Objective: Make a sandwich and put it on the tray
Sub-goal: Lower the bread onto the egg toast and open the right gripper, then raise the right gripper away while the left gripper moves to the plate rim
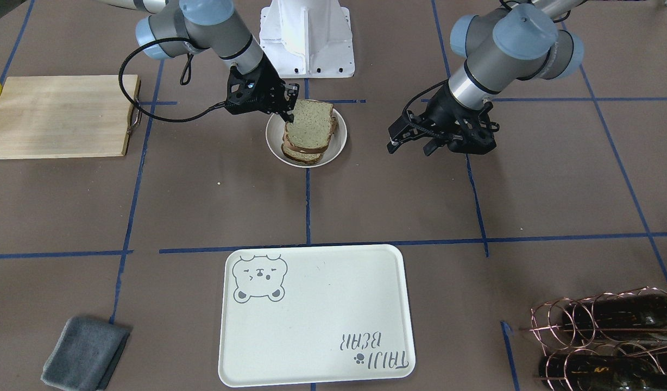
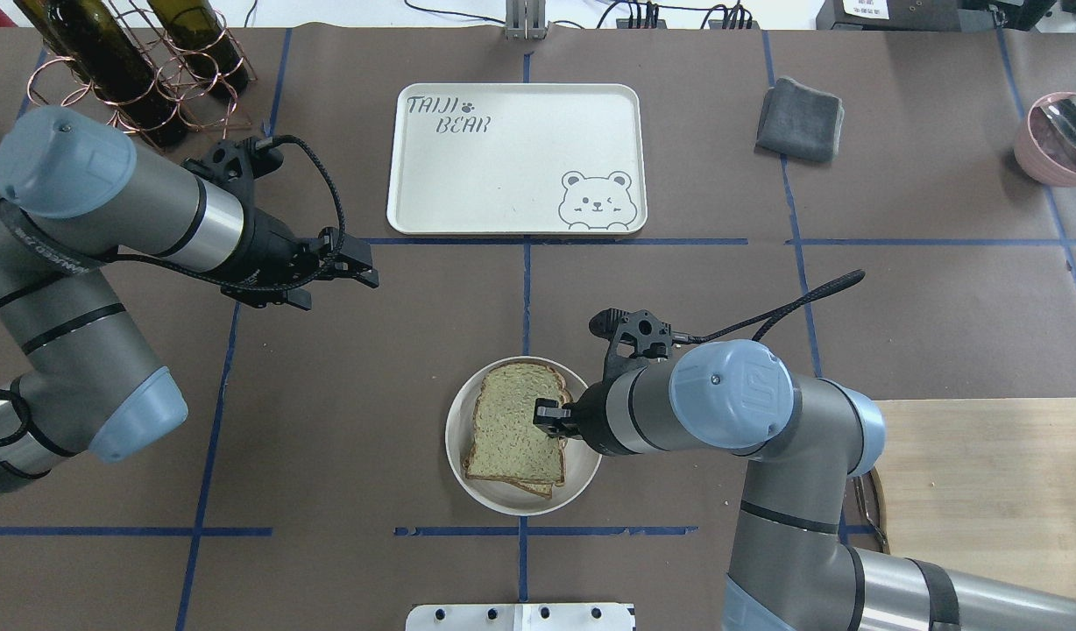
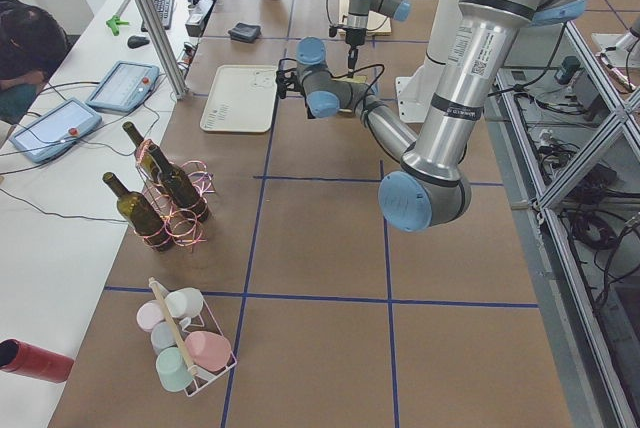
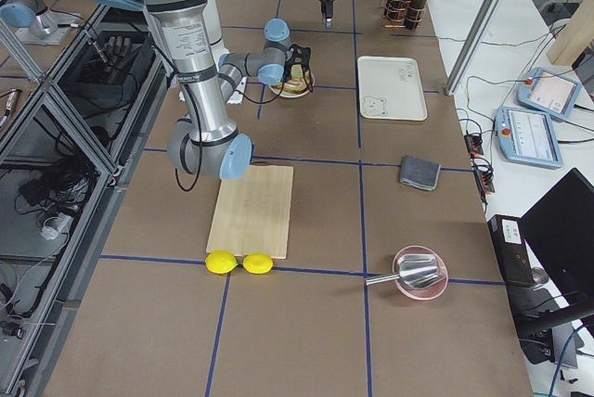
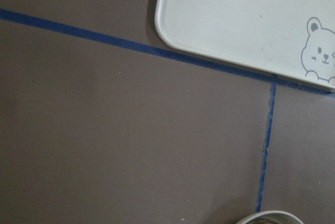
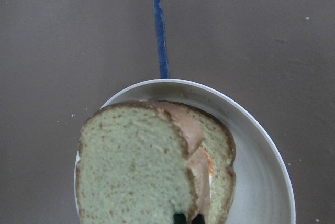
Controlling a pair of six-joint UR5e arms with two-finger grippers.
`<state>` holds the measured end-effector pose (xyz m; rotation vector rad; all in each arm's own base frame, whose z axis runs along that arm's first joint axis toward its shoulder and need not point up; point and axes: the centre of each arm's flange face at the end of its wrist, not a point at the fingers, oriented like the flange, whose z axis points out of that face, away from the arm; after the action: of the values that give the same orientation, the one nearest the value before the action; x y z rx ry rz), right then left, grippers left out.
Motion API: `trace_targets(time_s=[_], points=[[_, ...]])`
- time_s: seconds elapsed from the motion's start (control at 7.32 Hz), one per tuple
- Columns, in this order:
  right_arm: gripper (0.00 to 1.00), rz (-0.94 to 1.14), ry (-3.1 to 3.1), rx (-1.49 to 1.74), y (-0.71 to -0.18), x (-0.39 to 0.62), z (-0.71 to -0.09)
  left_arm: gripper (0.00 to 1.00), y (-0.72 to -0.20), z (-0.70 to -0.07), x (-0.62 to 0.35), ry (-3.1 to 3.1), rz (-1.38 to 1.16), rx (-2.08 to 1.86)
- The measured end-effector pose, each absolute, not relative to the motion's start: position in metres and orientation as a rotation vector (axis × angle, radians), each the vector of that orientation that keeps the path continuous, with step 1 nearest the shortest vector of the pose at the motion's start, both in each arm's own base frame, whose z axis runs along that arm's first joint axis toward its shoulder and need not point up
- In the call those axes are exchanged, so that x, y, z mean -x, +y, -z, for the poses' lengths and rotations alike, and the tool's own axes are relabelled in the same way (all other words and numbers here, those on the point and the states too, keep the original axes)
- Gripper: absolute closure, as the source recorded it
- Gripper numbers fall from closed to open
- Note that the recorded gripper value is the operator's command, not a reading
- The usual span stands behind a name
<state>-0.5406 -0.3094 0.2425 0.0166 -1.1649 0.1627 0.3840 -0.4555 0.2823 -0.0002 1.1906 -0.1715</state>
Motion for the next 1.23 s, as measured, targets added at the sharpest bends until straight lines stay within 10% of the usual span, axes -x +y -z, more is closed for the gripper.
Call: trace_targets(time_s=[0.14,0.27,0.41,1.23], points=[[0.88,-0.167,-1.157,-0.023,-0.312,0.543,-0.246,0.00,-0.456,-0.282,-0.384,1.191,0.171,0.000],[0.15,-0.170,-1.155,-0.029,-0.315,0.543,-0.247,0.00,-0.456,-0.282,-0.384,1.191,0.170,-0.001],[0.00,-0.174,-1.158,-0.031,-0.318,0.542,-0.247,0.00,-0.456,-0.281,-0.386,1.192,0.169,-0.001],[0.00,-0.201,-1.220,-0.005,-0.361,0.482,-0.224,0.37,-0.406,-0.264,-0.476,1.169,0.088,-0.015]])
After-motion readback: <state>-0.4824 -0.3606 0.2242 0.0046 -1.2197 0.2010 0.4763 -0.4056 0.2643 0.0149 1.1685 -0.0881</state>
